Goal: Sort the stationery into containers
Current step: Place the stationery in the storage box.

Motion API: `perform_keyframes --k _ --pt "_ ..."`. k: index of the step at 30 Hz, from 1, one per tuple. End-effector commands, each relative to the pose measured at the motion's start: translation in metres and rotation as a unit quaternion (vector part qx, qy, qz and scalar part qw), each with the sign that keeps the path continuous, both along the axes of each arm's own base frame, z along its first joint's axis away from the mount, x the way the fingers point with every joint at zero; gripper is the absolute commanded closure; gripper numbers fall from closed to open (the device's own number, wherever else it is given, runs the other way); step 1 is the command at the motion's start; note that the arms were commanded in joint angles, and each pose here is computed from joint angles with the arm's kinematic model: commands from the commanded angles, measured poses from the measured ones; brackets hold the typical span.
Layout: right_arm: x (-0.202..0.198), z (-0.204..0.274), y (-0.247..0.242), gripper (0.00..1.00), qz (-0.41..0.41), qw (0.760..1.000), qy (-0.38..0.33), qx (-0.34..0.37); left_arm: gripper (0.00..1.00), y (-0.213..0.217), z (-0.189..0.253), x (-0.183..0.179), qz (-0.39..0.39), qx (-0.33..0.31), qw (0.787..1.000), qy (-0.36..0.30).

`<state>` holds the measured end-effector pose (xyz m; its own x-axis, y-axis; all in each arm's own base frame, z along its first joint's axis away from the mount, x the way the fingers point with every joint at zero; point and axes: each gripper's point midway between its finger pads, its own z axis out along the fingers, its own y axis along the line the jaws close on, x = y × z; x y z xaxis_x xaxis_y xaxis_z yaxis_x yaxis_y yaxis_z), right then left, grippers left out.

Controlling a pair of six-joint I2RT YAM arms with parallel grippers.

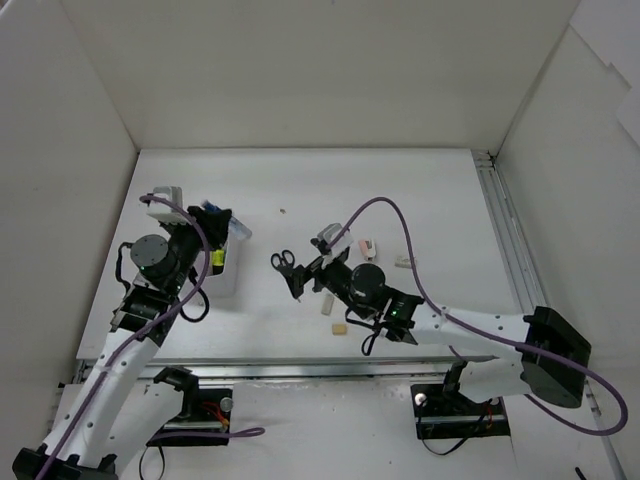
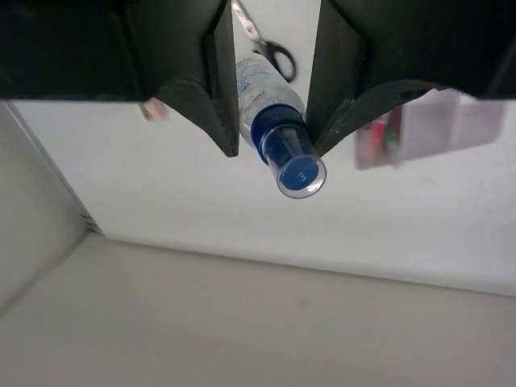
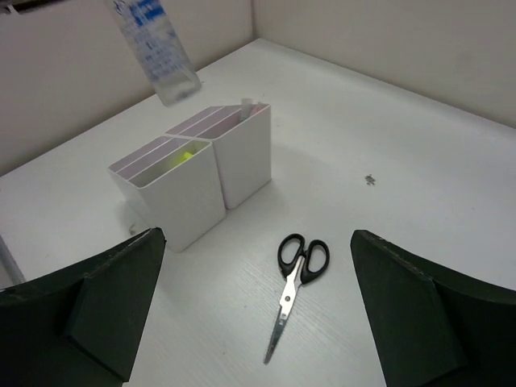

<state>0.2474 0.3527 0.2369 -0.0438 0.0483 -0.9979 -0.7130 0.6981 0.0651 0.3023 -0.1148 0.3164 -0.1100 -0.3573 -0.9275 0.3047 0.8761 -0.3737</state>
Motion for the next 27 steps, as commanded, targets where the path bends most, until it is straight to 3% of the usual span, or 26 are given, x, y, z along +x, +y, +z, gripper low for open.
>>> perform_keyframes --k 1,5,8,18,27 --pt "0.012 0.041 -0.038 0.02 -0.079 0.993 -0.019 0.09 1.0 0.065 0.029 0.026 0.146 0.06 0.987 -0.034" --pt "0.022 0.029 -0.071 0.02 -0.122 0.986 0.006 0.109 1.0 0.101 0.021 0.061 0.182 0.092 0.979 -0.02" --pt "0.026 0.015 -0.091 0.02 -0.152 0.984 0.02 0.087 1.0 0.114 0.011 0.081 0.196 0.115 0.974 -0.011" --pt "0.032 -0.013 -0.123 0.02 -0.21 0.975 0.074 0.011 1.0 0.121 -0.048 0.132 0.182 0.15 0.972 0.017" --pt "0.031 -0.035 -0.134 0.02 -0.231 0.967 0.105 -0.026 1.0 0.122 -0.09 0.151 0.18 0.153 0.971 0.049"
